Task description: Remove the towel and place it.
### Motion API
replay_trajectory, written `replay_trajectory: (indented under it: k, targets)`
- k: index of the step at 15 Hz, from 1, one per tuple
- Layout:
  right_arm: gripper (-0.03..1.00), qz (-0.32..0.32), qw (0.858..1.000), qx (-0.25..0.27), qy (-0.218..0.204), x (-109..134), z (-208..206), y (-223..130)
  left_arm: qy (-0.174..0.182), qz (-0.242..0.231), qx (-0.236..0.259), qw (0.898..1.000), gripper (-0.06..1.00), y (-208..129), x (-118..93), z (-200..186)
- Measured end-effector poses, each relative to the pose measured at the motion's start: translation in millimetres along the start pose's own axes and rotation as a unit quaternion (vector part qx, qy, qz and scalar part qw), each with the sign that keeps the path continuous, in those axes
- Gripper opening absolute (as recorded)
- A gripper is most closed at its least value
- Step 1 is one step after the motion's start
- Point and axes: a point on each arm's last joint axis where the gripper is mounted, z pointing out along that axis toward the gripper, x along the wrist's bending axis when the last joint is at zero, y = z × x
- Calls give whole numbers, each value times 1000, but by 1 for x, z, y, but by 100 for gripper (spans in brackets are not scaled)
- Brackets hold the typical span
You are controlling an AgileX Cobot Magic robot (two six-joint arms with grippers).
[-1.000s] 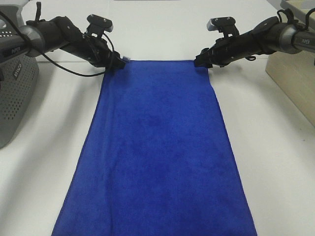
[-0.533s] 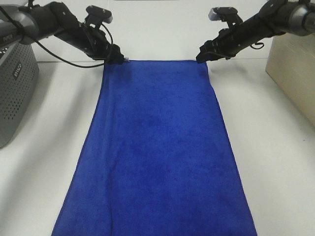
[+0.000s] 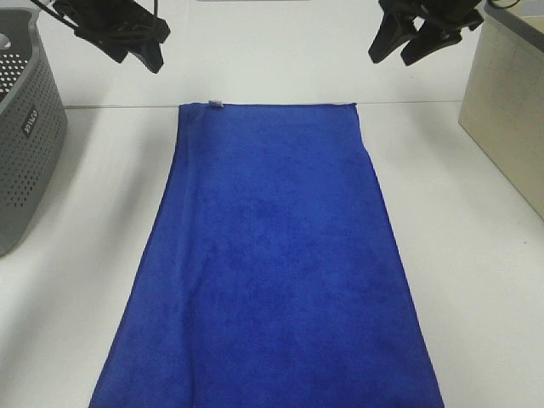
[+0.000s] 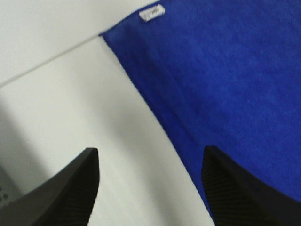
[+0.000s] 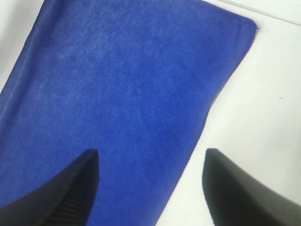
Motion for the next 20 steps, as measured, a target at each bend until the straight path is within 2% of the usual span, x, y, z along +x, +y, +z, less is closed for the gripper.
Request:
replay_trajectory:
  k: [3, 5, 6, 8, 10, 12, 14, 17, 20]
  targets:
    - [64, 41, 997, -47, -40, 25, -62, 2, 29, -35, -36, 998, 60, 8, -1, -57]
    - [64, 51, 992, -78, -81, 39, -102, -1, 37, -38, -62, 997, 60, 11, 0, -86]
    - [64, 56, 988, -93, -107, 44, -120, -4, 48, -54, -86, 994, 60, 9, 10, -114]
    - [64, 58, 980, -114, -154, 49, -152, -14, 81, -118, -100, 985, 60, -6, 55, -145]
    - [64, 80, 974, -120, -177, 44, -183, -39, 105, -180, -102, 973, 60, -33, 91, -175]
    - [64, 105, 970, -110, -189, 44, -201, -71, 116, -200, -98, 968, 60, -58, 102, -202]
    - [65, 118, 969, -101, -191, 66, -214, -112, 119, -199, -80, 970, 60, -86, 90, -224]
    - [76, 121, 971, -103, -180, 105, -227, -185, 125, -187, -60, 973, 60, -136, 55, -256]
    - [80, 127, 967, -128, -180, 135, -233, -258, 158, -176, -53, 970, 60, -201, 16, -289]
